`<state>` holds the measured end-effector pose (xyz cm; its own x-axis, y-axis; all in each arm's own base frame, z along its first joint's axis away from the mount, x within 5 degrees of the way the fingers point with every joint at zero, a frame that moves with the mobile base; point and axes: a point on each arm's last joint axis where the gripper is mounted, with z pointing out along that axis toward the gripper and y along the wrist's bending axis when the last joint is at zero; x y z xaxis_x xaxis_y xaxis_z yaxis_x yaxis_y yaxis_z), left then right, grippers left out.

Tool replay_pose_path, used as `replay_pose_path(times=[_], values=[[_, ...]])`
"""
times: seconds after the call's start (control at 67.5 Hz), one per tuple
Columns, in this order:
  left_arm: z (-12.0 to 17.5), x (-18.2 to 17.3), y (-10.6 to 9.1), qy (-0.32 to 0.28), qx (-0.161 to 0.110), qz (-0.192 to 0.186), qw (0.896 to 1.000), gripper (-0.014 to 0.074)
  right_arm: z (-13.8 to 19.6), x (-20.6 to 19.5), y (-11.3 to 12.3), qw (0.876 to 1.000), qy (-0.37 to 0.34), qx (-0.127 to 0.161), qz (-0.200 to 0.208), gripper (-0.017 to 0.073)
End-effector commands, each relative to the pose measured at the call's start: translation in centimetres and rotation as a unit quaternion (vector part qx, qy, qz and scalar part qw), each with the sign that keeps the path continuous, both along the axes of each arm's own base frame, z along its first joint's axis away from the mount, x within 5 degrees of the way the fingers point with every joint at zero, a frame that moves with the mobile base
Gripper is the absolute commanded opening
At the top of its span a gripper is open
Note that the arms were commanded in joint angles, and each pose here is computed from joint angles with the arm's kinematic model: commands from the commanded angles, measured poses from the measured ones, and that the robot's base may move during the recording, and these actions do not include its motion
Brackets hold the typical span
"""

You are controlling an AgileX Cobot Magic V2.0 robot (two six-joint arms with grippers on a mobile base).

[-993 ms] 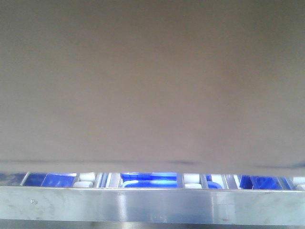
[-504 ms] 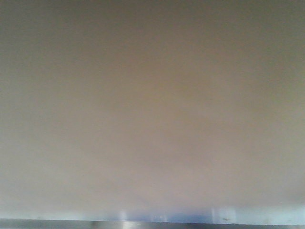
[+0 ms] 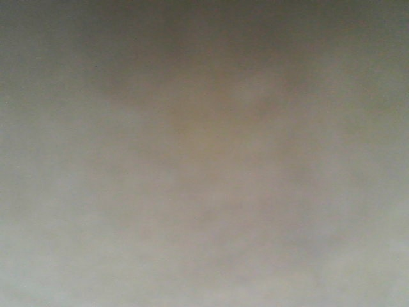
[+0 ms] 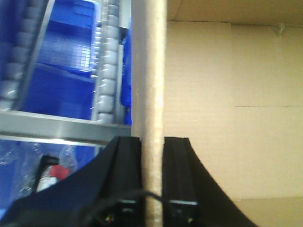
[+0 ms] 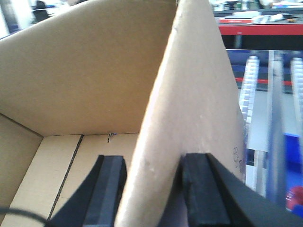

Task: Grab box from left shelf to table start
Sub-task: 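Hold the box with both grippers while the base drives to the table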

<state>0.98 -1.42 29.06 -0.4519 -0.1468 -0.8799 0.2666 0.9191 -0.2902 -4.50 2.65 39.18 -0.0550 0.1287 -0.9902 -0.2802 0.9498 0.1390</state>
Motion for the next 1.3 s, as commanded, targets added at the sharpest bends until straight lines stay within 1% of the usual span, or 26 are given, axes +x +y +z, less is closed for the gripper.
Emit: replay_pose_path(times=[0.0, 1.29], values=[[0.05, 0.05, 0.05, 0.014, 0.011, -0.002, 1.0, -0.0092, 1.35, -0.36, 0.13, 0.999, -0.038, 0.023, 0.01, 0.0058], [0.04, 0.05, 0.05, 0.015, 0.012, -0.002, 1.0, -0.0092, 1.35, -0.36, 0.13, 0.999, -0.038, 0.023, 0.01, 0.0058]])
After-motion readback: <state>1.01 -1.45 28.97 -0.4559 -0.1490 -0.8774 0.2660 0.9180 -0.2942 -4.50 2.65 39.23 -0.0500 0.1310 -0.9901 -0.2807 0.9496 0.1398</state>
